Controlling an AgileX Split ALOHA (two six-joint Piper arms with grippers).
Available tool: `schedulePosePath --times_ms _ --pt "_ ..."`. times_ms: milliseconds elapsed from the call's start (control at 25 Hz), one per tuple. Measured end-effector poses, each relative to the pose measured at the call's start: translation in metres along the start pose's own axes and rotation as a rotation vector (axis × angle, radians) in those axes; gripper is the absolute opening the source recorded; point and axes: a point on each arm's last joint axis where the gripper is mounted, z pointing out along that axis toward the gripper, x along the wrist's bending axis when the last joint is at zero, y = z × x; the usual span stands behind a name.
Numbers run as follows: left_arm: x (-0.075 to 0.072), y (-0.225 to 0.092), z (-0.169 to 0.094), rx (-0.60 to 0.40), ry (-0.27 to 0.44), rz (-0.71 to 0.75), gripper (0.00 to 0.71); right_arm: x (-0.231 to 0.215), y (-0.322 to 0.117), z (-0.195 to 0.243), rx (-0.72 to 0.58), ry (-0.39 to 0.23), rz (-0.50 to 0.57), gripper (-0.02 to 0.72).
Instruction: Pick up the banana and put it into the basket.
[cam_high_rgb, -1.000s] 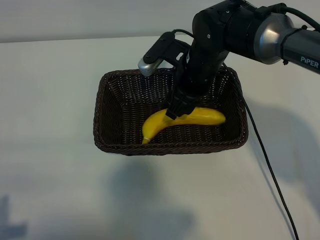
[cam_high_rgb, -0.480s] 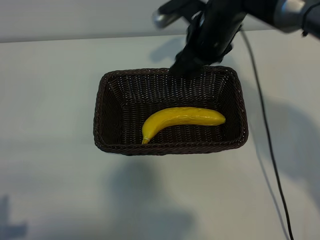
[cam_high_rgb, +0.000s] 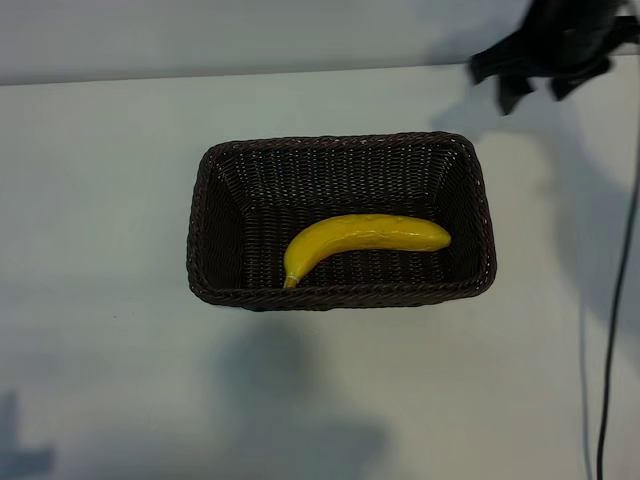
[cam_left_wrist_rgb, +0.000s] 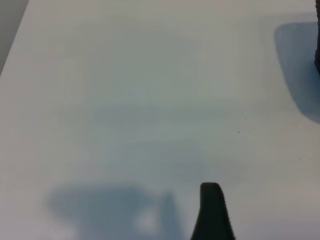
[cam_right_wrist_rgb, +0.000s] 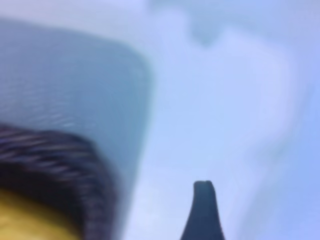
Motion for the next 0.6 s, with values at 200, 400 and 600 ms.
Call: schedulePosePath --times_ms 200,400,600 --pt "0.000 0.000 0.000 0.000 0.000 0.000 0.539 -0.046 -0.007 -0.001 0.059 -0.027 0.105 0.570" --pt "0.000 0.000 0.000 0.000 0.000 0.000 0.539 -0.062 -0.011 -0.002 0.086 -0.043 0.084 0.570" --pt "0.000 0.000 0.000 0.000 0.000 0.000 0.539 -0.065 -0.013 -0.008 0.078 -0.054 0.091 0.570"
